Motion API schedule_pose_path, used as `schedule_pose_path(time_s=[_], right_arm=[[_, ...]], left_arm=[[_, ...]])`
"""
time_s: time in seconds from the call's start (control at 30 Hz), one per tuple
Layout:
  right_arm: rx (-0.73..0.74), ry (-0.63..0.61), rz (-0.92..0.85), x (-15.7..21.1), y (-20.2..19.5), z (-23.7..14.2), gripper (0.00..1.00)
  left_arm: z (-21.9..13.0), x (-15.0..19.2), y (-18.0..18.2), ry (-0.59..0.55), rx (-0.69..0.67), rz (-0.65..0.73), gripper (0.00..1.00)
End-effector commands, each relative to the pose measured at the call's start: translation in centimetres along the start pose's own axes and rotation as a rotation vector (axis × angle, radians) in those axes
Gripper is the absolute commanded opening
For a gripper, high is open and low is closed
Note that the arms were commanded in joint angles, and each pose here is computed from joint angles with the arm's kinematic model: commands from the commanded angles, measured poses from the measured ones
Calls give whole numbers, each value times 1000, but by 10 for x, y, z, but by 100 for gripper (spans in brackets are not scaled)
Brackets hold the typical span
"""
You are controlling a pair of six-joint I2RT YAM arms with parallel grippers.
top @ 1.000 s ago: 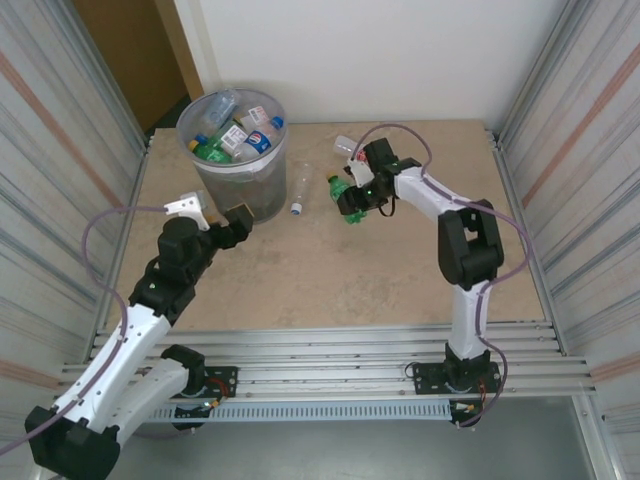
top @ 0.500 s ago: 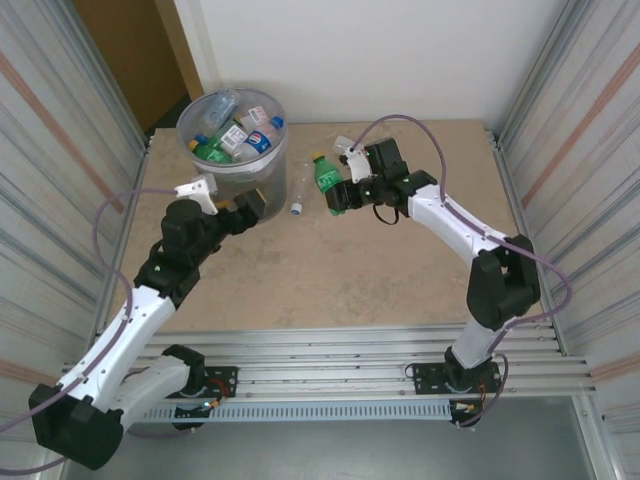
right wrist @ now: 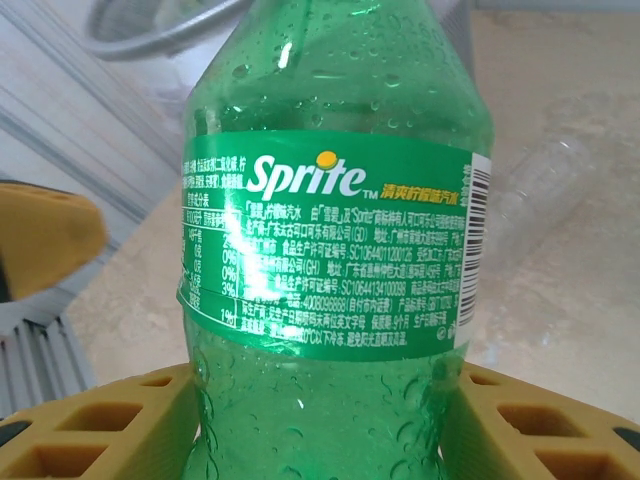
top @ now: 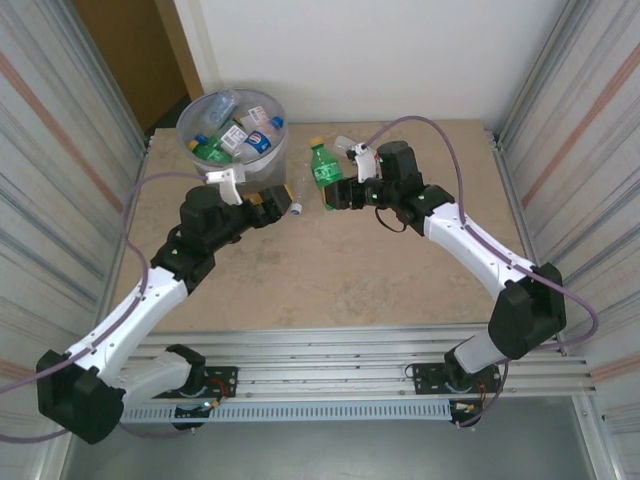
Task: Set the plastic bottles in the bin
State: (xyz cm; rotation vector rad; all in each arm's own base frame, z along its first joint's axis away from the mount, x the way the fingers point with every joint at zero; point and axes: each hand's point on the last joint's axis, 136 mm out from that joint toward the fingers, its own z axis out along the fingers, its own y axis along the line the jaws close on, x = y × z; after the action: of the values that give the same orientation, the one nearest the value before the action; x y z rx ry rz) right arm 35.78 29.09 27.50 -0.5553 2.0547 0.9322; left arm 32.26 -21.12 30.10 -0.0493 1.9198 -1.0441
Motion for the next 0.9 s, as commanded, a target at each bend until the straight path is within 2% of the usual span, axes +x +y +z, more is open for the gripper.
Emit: schedule_pose_path(time_s=[0.0, 0.47, 0.67, 0.77, 0.87], right_arm=[[-90, -89, -30, -22, 27, -13, 36], [-191, -87, -67, -15, 62, -20, 36], [-222, -99, -100, -15, 74, -24, 37], [-208, -98, -115, -15, 75, -23, 37], [-198, -95, -115, -14, 74, -22, 38]], left_arm=[[4, -12, -29, -25, 112, -14, 97], [41, -29, -59, -37, 269, -24, 95], [58, -34, -71, 4, 305, -10, 95], [64, -35, -75, 17, 329, -14, 87], [69, -33, -78, 32, 354, -20, 73]])
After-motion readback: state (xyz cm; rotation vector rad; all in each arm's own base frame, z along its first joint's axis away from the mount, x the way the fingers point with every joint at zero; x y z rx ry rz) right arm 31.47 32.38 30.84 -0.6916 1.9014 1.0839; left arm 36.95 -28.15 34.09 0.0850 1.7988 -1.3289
